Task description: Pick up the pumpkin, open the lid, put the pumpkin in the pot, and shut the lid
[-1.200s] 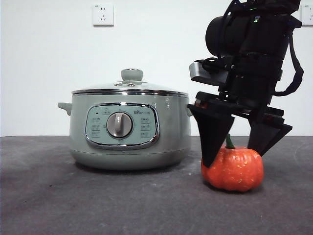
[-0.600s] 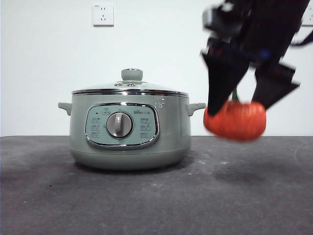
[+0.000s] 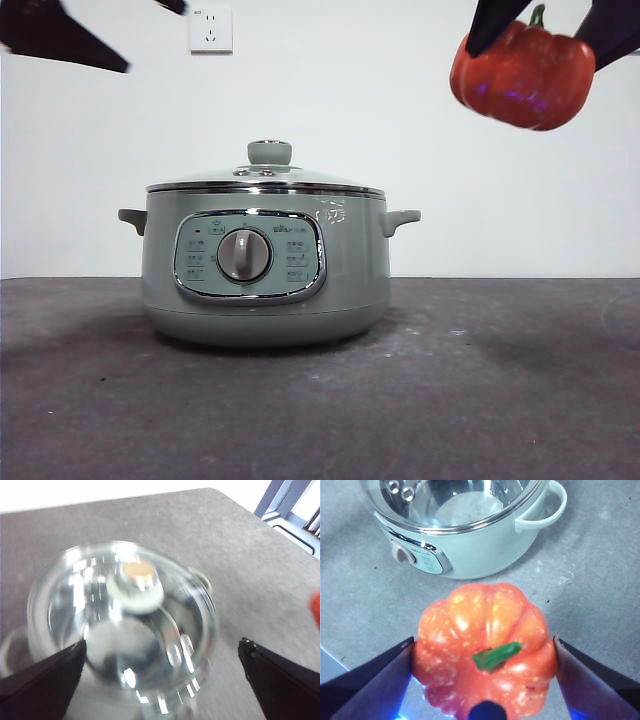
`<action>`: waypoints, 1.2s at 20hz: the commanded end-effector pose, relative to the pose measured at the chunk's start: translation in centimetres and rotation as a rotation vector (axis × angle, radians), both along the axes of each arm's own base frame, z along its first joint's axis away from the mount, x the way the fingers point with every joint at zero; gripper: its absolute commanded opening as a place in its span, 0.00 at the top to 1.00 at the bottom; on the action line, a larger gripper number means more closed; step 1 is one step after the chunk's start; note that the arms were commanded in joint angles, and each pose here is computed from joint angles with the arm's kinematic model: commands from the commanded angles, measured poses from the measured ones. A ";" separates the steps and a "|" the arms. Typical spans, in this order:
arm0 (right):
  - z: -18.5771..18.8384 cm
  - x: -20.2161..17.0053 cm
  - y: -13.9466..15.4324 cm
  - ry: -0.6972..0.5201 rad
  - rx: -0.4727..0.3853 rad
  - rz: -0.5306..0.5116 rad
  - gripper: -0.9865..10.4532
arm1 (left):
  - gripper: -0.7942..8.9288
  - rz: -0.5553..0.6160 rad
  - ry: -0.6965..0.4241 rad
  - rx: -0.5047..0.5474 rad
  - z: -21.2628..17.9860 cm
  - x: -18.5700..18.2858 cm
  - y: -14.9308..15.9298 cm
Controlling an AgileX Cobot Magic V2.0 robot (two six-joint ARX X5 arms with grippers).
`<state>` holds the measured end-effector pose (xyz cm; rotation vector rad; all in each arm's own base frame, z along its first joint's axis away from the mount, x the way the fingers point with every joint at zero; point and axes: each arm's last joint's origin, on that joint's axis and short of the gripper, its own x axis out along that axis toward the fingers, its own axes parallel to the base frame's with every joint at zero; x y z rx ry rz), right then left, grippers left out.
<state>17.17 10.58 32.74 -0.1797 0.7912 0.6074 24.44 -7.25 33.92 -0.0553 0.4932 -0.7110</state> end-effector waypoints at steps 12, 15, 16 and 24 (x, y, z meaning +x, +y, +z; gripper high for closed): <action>0.2 -0.5 -0.2 0.020 0.021 -0.029 0.92 | 0.11 -0.030 -0.014 0.163 -3.1 11.0 -6.9; 0.2 -0.5 -0.2 0.019 0.021 -0.029 0.92 | 0.11 -0.031 0.004 0.179 -4.4 11.6 -7.6; 0.2 -0.5 -0.2 0.019 0.021 -0.029 0.92 | 0.11 -0.038 0.009 0.181 -4.6 11.7 -7.9; 0.2 -0.5 -0.3 0.018 0.019 -0.032 0.92 | 0.63 -0.033 0.030 0.208 -5.4 11.7 -8.6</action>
